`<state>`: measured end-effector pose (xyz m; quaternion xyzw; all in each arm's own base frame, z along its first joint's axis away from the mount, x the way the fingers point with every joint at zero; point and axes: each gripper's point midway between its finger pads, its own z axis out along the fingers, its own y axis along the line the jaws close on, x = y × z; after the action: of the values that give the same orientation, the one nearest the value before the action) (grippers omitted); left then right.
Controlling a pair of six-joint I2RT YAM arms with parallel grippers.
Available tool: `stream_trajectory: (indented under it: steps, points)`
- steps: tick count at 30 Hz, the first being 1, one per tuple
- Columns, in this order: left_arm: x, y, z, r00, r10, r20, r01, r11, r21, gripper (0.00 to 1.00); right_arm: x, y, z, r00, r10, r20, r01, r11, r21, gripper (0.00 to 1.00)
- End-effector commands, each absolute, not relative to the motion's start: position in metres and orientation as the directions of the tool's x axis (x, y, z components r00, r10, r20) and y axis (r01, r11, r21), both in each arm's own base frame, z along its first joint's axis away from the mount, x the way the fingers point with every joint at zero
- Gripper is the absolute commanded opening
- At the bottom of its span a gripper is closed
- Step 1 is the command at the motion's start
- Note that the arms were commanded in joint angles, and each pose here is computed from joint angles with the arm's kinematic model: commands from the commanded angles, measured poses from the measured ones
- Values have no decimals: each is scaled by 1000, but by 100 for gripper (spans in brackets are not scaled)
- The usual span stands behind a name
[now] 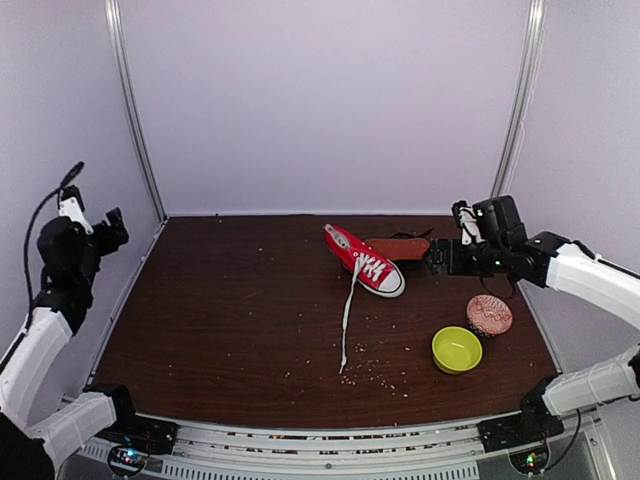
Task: Tie the shoes
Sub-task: Pick up the shoe from the center of the board.
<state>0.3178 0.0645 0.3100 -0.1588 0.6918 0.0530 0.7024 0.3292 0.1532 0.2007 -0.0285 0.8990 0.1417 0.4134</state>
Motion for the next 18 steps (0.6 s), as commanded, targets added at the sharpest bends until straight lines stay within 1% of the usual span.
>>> stream_trajectory:
  steps: [1, 5, 7, 8, 12, 18]
  points:
    - [262, 87, 316, -155, -309, -938, -498, 845, -196, 98, 350, 190, 187, -712, 60, -700, -215, 930, 298, 100]
    - [256, 61, 353, -237, -159, -958, -328, 942, -75, 98, 367, 211, 160, -774, 18, -633, -231, 922, 309, 98]
    - [259, 42, 356, -277, -62, -959, -196, 981, -7, 98, 373, 222, 148, -795, -6, -607, -255, 911, 325, 98]
    - [259, 37, 354, -292, -36, -956, -161, 987, 12, 98, 376, 225, 140, -803, -13, -595, -255, 911, 324, 97]
    - [259, 41, 331, -312, -26, -950, -182, 983, 33, 98, 393, 228, 112, -822, -2, -569, -211, 930, 302, 97]
    - [257, 39, 317, -236, -71, -969, -184, 983, -28, 98, 411, 231, 81, -837, 24, -547, -172, 937, 305, 96]
